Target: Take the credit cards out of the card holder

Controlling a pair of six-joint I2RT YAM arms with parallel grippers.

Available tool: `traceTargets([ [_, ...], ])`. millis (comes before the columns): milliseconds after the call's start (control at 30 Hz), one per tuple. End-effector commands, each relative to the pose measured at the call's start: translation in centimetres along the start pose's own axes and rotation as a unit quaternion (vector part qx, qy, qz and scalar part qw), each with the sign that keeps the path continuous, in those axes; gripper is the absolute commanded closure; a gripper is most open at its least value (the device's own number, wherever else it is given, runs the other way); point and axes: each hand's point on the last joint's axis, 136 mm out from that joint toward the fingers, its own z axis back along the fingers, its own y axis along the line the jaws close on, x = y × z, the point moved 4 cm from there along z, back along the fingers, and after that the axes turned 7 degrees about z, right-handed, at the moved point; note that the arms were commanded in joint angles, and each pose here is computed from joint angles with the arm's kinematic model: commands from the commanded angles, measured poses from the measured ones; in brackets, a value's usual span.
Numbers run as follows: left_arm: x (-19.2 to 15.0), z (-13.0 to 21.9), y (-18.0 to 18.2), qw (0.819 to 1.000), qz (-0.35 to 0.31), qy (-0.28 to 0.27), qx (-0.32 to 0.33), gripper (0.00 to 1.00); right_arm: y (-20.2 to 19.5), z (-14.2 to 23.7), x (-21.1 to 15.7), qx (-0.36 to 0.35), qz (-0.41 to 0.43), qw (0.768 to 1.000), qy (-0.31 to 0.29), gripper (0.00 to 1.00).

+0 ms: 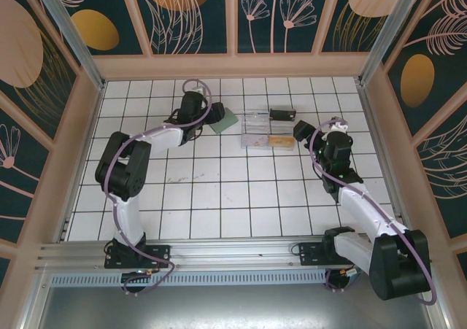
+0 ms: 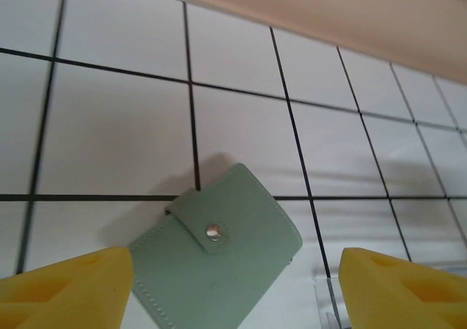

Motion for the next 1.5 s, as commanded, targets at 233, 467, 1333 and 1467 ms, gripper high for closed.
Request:
traceTargets([
  [233,-2.3,-5.0,-0.1,0.995,-0.072,0.061,0.036,0.24,1.1,0.6,1.5,0.013,0.003,1.0,-0.02,0.01],
  [467,-2.2,-7.4,1.4,0.986,-0.117,0.059,0.1,0.22,1.2,0.5,1.3,0.015,0.002,1.0,-0.018,0.01],
  [1333,-10.1,2.6,6.5,0.987,-0.05,0.115,0.105,0.4,2.8,0.5,0.8,0.029,0.016,0.999,-0.001,0.01],
  [1467,-13.4,6.1,7.7,0.987,0.007,0.129,0.095,0.4,3.2,0.7,0.6,0.033,0.022,0.999,0.0,0.01],
])
